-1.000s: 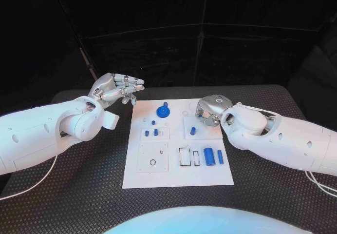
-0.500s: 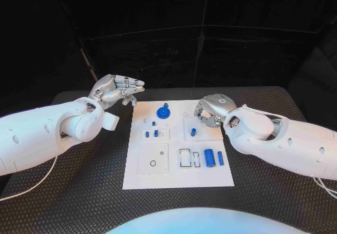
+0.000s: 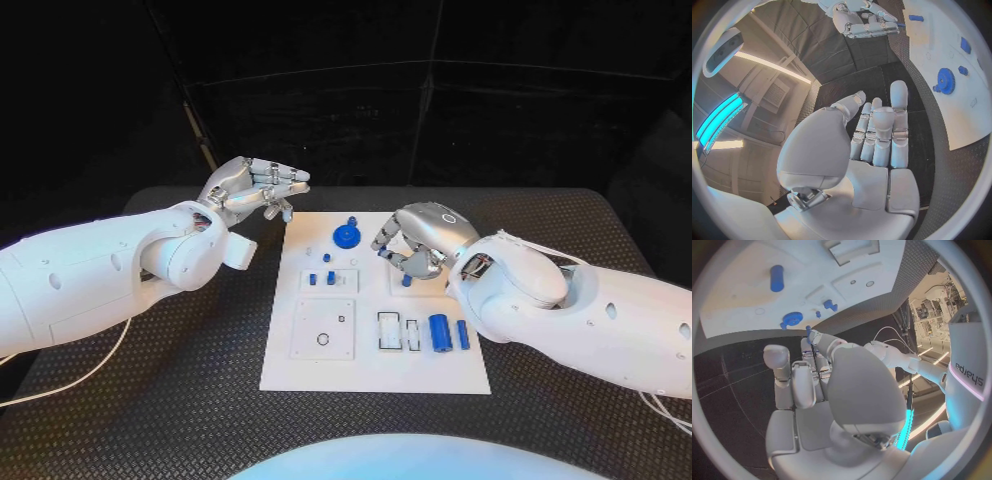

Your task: Assemble the parts on the task board

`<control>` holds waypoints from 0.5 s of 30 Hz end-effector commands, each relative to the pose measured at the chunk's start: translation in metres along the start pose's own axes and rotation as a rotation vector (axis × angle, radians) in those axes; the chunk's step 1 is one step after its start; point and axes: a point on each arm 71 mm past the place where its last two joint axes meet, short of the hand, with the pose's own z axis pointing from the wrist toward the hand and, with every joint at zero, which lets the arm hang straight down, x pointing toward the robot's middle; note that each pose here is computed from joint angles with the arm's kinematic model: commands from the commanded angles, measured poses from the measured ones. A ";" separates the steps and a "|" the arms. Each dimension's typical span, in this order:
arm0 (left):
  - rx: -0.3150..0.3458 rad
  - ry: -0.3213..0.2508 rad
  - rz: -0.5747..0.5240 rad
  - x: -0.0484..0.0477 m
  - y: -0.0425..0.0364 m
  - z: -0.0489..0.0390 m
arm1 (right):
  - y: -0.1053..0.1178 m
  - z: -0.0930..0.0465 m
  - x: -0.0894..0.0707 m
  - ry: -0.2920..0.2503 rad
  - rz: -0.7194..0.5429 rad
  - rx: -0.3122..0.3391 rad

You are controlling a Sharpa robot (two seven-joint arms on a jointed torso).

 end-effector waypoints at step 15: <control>0.016 0.008 -0.008 0.0022 -0.0012 0.0041 | 0.027 0.002 0.046 0.041 0.158 -0.088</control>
